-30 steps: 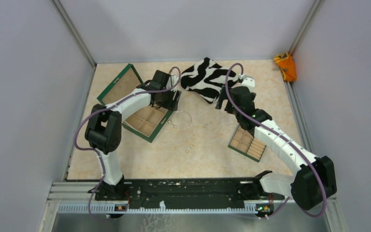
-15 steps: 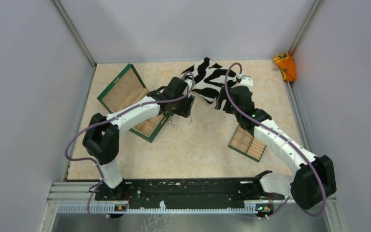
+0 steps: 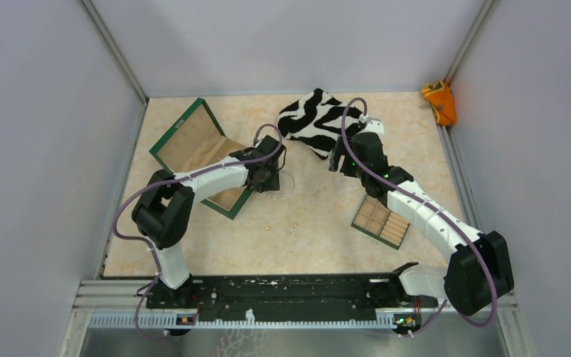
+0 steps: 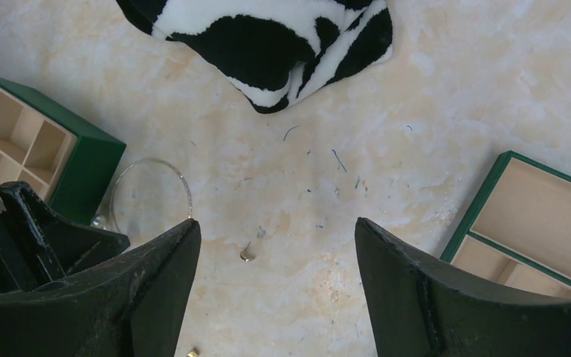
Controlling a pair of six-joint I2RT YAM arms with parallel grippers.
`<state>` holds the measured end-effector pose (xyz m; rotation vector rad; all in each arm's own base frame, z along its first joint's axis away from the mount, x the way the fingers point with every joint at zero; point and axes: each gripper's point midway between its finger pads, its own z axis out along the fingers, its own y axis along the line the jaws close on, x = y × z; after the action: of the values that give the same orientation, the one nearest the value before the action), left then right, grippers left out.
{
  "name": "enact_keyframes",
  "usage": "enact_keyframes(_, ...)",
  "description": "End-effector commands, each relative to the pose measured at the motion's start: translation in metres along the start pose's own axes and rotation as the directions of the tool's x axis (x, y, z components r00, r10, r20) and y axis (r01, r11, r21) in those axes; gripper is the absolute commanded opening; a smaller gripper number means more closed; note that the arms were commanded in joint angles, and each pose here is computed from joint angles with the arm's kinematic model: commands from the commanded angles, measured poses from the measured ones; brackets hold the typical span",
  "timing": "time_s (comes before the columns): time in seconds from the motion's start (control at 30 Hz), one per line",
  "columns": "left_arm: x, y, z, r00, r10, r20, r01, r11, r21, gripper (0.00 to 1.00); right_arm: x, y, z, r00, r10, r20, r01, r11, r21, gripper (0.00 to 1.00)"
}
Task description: Organize the mixed jewelry
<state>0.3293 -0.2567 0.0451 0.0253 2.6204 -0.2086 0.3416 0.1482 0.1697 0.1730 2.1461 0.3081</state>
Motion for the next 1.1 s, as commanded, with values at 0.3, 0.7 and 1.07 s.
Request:
enact_keyframes(0.3, 0.016, 0.027, 0.014, 0.986, -0.164, 0.014, 0.164, 0.971, -0.174, 0.33, -0.010, 0.011, -0.003, 0.999, 0.014, 0.041, -0.012, 0.999, -0.040, 0.77)
enact_keyframes(0.7, 0.027, -0.011, 0.009, 0.989, -0.144, -0.045, 0.142, 0.989, -0.045, 0.30, -0.006, 0.010, -0.004, 0.999, 0.016, 0.033, -0.014, 0.999, -0.043, 0.78)
enact_keyframes(1.07, -0.002, -0.041, -0.032, 0.995, -0.098, 0.035, 0.096, 0.994, 0.053, 0.45, 0.009, 0.018, 0.004, 0.999, 0.020, -0.035, -0.023, 0.996, -0.081, 0.79)
